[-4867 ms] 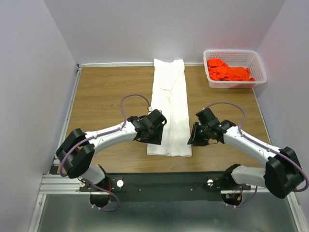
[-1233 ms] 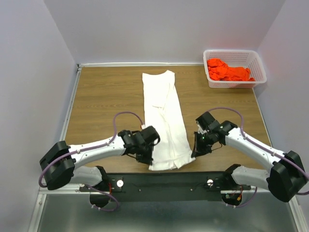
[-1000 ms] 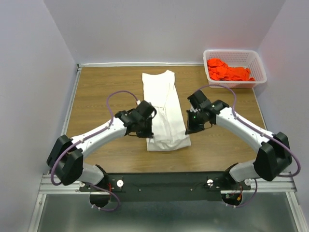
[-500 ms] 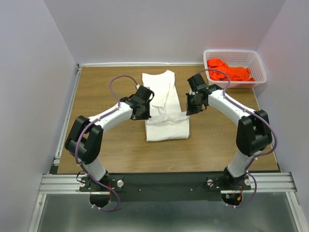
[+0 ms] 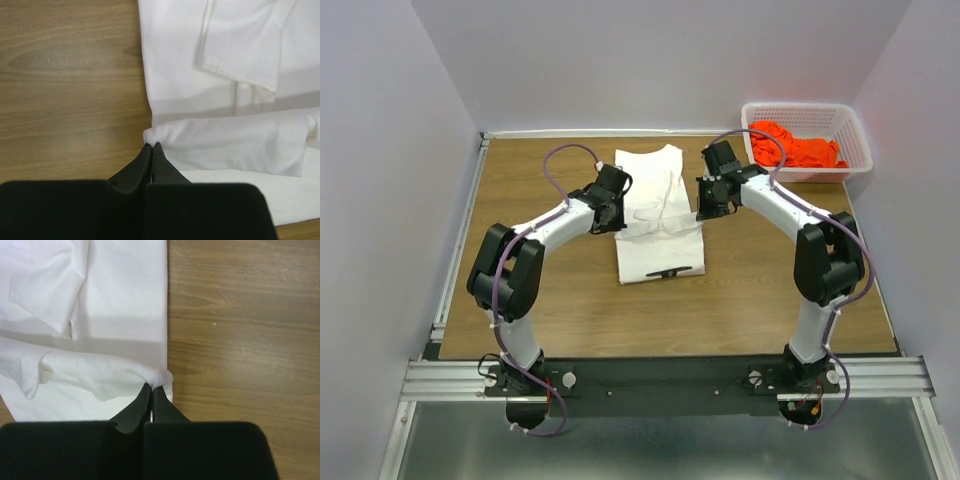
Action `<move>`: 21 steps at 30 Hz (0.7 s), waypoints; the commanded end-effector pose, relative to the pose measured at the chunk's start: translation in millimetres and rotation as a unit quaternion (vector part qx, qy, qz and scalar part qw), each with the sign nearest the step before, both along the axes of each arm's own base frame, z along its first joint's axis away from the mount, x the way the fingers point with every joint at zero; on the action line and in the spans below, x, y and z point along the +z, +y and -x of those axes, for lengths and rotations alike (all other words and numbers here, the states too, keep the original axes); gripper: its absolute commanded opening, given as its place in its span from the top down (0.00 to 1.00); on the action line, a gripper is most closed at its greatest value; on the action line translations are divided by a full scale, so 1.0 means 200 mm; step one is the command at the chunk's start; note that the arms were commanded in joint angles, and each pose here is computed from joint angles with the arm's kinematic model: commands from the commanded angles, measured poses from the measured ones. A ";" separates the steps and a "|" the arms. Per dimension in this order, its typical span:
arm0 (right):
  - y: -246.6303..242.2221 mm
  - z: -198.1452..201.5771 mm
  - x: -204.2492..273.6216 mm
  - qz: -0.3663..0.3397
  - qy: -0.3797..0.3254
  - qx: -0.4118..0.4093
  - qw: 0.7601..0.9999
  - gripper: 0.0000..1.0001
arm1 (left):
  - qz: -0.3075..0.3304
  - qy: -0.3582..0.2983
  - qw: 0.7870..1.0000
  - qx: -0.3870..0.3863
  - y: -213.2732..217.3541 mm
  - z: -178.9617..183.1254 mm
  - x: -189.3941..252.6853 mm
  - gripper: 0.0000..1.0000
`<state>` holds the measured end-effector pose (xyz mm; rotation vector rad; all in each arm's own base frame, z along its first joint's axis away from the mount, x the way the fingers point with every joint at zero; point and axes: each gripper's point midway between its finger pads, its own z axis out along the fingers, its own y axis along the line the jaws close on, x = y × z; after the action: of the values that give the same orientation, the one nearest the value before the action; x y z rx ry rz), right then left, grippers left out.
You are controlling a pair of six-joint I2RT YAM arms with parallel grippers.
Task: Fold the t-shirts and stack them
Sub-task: Fold the tshirt
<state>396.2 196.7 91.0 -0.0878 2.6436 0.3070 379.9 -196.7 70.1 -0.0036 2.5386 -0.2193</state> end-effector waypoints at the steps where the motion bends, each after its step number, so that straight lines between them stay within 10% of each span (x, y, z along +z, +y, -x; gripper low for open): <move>1: -0.01 -0.11 -0.06 0.009 -0.012 -0.003 1.000 0.99 | -0.032 -0.022 0.999 0.018 0.07 -0.13 -0.03 0.97; 11: -0.01 -0.11 -0.02 0.001 -0.018 -0.017 1.000 0.58 | -0.021 -0.054 0.998 0.031 0.08 -0.16 0.08 0.44; 21: 0.20 0.02 0.15 -0.116 -0.047 0.023 0.992 0.72 | 0.055 -0.111 0.992 0.004 -0.13 0.07 0.36 0.50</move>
<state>399.1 207.0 115.0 -0.0551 2.5462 0.4116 383.5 -196.5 128.1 -0.0510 2.3614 -0.2530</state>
